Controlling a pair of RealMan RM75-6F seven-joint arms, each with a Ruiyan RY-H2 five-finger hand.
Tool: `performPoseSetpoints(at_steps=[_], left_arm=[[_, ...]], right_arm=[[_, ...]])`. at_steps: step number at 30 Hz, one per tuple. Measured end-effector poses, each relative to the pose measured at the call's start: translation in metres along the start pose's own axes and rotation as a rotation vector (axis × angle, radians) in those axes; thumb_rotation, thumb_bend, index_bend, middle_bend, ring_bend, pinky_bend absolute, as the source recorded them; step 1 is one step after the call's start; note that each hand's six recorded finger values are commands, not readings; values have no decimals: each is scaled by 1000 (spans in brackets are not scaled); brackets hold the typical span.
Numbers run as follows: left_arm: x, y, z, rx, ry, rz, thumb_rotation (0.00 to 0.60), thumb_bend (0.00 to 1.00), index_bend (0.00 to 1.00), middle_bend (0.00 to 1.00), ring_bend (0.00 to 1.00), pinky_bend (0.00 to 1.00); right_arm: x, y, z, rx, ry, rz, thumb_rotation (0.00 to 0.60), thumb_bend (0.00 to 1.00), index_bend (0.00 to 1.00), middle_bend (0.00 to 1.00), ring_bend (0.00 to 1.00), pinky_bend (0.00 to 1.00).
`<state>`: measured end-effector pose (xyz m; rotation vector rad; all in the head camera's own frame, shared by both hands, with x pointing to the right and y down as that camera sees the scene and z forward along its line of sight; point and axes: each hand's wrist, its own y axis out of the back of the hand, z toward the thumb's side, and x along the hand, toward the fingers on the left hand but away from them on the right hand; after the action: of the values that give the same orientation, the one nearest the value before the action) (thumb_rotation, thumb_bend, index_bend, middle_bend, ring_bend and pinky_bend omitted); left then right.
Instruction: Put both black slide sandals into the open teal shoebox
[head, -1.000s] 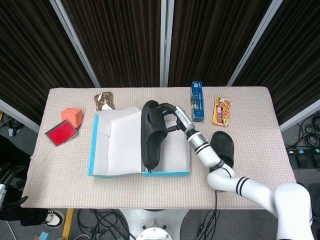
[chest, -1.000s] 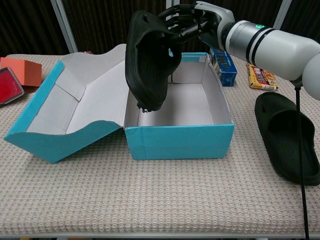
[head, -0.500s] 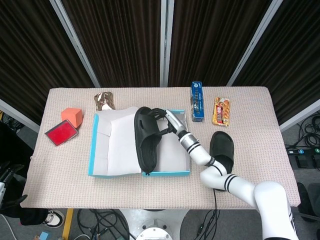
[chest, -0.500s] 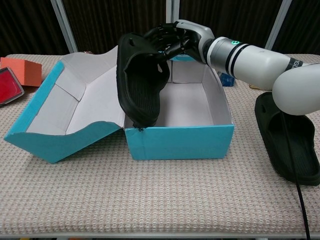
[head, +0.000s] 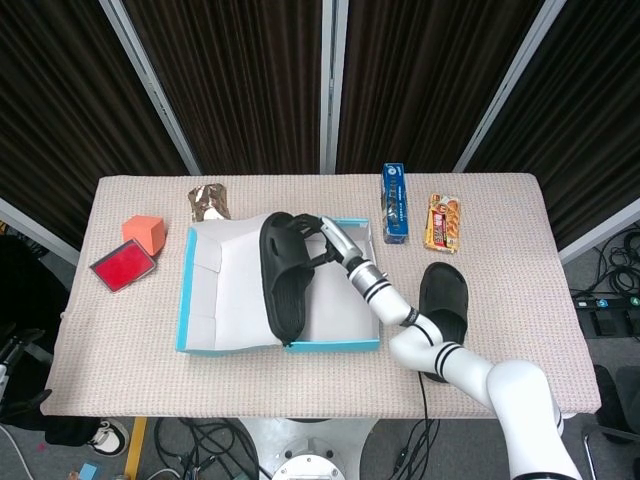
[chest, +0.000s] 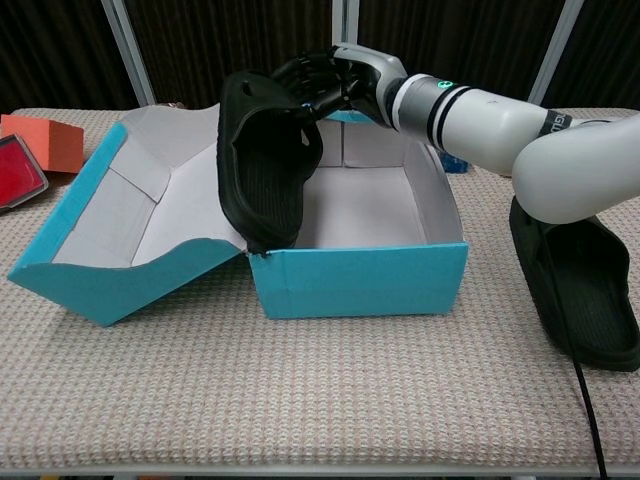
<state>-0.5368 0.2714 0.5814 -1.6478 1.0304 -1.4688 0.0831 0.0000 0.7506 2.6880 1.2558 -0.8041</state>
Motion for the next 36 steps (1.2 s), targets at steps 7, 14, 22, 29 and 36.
performPoseSetpoints(at_steps=[7, 14, 22, 29, 36], left_arm=[[2, -1, -1, 1, 2, -6, 600, 0, 169, 186, 51, 98], [2, -3, 0, 0, -2, -10, 600, 0, 169, 186, 51, 98], [2, -5, 0, 1, -3, -14, 600, 0, 169, 186, 51, 98], [3, -5, 0, 4, -3, -16, 600, 0, 169, 186, 51, 98], [3, -6, -1, 2, 0, -22, 600, 0, 169, 186, 51, 98]], right_arm=[[-3, -4, -9, 23, -19, 6, 600, 118, 577, 513, 248, 304], [4, -6, -23, 88, -23, 14, 600, 126, 578, 513, 248, 304], [8, -2, -34, 176, -32, 16, 600, 142, 578, 513, 248, 305], [8, -2, -42, 260, -40, 20, 600, 148, 578, 513, 248, 305], [7, -5, -47, 320, -51, 30, 600, 168, 577, 510, 248, 308]])
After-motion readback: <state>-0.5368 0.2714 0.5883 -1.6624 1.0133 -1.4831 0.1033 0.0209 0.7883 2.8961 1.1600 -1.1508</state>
